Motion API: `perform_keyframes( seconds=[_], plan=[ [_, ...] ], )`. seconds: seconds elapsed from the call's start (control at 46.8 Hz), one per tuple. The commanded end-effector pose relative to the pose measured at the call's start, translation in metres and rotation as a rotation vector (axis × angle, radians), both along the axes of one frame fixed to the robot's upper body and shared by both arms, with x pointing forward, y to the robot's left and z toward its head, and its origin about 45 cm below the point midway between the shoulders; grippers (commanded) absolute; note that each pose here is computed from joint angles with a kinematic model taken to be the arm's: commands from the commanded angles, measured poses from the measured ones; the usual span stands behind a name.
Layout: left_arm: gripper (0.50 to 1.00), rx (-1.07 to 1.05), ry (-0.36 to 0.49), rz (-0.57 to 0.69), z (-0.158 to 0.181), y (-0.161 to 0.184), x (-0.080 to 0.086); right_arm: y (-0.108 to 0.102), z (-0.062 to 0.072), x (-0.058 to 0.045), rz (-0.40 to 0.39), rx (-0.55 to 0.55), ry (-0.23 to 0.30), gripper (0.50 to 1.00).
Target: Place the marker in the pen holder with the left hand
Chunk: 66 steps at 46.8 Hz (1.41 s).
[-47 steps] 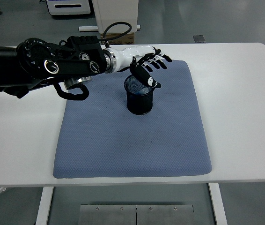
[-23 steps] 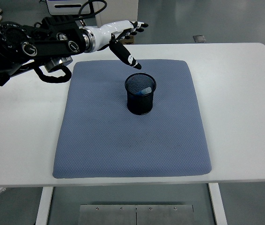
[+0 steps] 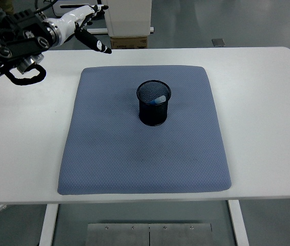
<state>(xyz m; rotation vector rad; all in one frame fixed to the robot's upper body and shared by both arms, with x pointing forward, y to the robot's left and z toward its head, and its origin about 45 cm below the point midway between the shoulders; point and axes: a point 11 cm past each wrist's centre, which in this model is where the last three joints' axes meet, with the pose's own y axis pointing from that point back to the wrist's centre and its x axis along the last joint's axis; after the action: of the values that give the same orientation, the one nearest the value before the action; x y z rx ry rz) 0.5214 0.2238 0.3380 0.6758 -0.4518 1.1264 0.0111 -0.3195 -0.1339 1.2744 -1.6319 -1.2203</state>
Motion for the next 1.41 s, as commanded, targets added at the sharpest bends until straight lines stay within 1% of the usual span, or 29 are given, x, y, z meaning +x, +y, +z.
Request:
perform_keyframes(
  seconds=[0.0, 0.128, 0.171, 0.235, 0.321, 0.449, 0.556, 0.641, 0.748, 0.833, 0.919, 1.132, 1.197, 1.261, 1.389],
  plan=[
    [1.0, -0.134, 0.003, 0.063, -0.009, 0.009, 0.003, 0.0, 0.0, -0.001, 0.0, 0.001, 0.001, 1.0],
    [1.0, -0.374, 0.003, 0.178, -0.031, 0.041, 0.0, 0.0, 0.0, 0.0, 0.0, 0.0, -0.002, 1.0],
    [1.0, -0.442, 0.011, 0.209, -0.039, 0.048, -0.003, 0.0, 0.0, -0.001, 0.0, -0.001, 0.002, 1.0],
    [1.0, -0.514, 0.026, 0.252, -0.052, 0.06, -0.008, 0.0, 0.0, 0.0, 0.0, -0.001, 0.0, 1.0],
    [1.0, -0.579, 0.017, 0.299, -0.052, 0.082, -0.011, 0.0, 0.0, 0.0, 0.0, 0.001, 0.0, 1.0],
    [1.0, -0.674, 0.027, 0.301, -0.051, 0.095, -0.014, 0.0, 0.0, -0.001, 0.0, 0.001, 0.001, 1.0],
    [1.0, -0.754, 0.045, 0.316, -0.062, 0.113, -0.021, 0.0, 0.0, -0.001, 0.0, 0.001, 0.001, 1.0],
    [1.0, -0.833, 0.061, 0.335, -0.075, 0.129, -0.029, 0.0, 0.0, -0.001, 0.0, 0.001, 0.001, 1.0],
    [1.0, -0.927, 0.087, 0.361, -0.095, 0.147, -0.042, 0.0, 0.0, -0.001, 0.0, 0.001, 0.001, 1.0],
    [1.0, -0.959, 0.105, 0.393, -0.112, 0.157, -0.053, 0.0, 0.0, -0.001, 0.0, 0.001, 0.001, 1.0],
    [1.0, -0.976, 0.111, 0.414, -0.122, 0.162, -0.06, 0.0, 0.0, 0.0, 0.0, -0.001, 0.0, 1.0],
    [1.0, -0.994, 0.048, 0.412, -0.123, 0.167, -0.063, 0.0, 0.0, 0.0, 0.0, 0.001, 0.0, 1.0],
    [1.0, -0.996, 0.049, 0.416, -0.126, 0.167, -0.065, 0.001, 0.0, -0.001, 0.009, 0.001, 0.004, 1.0],
    [1.0, -0.996, 0.057, 0.427, -0.131, 0.169, -0.068, 0.003, 0.0, -0.005, 0.012, 0.007, 0.011, 1.0],
    [1.0, -1.014, 0.071, 0.452, -0.141, 0.173, -0.075, 0.002, 0.0, -0.004, 0.014, 0.005, 0.008, 1.0]
  ],
)
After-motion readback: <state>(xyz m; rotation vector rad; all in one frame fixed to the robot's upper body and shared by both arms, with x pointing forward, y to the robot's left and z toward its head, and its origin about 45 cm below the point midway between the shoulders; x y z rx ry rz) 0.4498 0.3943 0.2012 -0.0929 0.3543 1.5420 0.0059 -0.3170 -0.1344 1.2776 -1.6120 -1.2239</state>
